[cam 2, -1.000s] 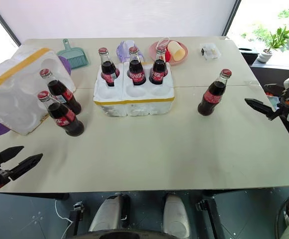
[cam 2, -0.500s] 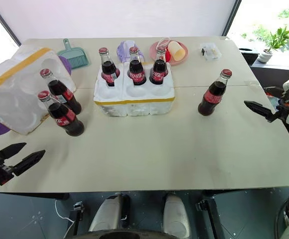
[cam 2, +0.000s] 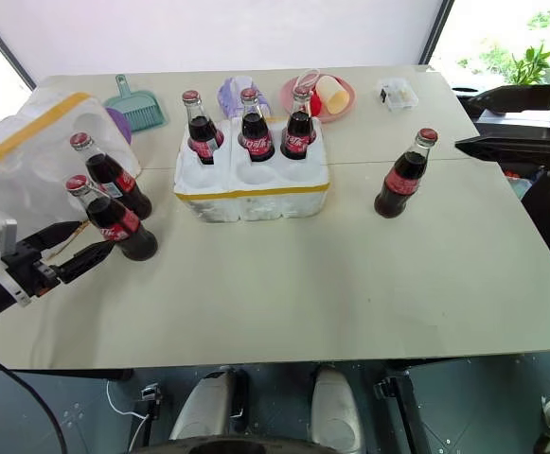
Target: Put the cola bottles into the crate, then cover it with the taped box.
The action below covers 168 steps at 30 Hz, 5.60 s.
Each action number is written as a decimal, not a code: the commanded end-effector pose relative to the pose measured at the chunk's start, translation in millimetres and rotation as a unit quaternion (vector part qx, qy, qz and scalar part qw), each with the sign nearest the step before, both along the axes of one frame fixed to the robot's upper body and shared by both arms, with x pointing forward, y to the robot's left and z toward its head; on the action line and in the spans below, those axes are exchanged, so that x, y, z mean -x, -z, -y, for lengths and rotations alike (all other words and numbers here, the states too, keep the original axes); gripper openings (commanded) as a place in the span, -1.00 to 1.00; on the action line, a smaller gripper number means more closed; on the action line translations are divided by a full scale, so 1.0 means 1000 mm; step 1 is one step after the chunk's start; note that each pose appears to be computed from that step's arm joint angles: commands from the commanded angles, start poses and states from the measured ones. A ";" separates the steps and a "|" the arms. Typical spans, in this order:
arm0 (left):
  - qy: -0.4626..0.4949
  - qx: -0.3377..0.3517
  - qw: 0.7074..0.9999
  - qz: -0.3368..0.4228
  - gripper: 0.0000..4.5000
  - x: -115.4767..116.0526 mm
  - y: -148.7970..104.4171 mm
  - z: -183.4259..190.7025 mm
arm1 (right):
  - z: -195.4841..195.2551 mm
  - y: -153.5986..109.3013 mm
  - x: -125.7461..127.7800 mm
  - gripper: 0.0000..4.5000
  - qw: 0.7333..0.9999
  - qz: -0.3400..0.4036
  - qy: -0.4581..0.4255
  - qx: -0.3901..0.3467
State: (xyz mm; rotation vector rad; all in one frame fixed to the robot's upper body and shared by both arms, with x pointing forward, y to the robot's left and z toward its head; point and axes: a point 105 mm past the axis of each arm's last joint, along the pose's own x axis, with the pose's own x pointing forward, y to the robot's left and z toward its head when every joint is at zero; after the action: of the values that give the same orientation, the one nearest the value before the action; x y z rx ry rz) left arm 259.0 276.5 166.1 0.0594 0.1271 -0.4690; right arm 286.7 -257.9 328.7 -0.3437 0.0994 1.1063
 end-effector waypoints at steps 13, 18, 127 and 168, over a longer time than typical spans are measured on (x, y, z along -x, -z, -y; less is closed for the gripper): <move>0.025 -0.014 0.999 0.024 0.98 -0.041 0.019 0.026 | -0.082 -0.010 0.048 1.00 0.984 0.021 -0.174 0.015; 0.018 -0.014 0.999 0.045 0.87 -0.052 0.017 0.027 | -0.086 -0.005 0.047 1.00 0.984 0.002 -0.175 0.010; -0.146 -0.019 0.987 0.069 0.24 -0.123 -0.022 0.041 | -0.121 0.035 0.003 1.00 0.994 0.029 -0.104 -0.031; 0.167 -0.046 0.984 0.032 0.25 -0.138 -0.059 0.158 | -0.116 0.044 -0.002 1.00 0.997 0.031 -0.046 -0.051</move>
State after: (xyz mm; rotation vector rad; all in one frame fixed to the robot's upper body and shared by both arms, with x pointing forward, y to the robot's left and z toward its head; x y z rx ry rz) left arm 399.3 118.3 209.2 0.2123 0.1375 -0.7996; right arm 294.1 -142.3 270.5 -0.2593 0.0371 1.1883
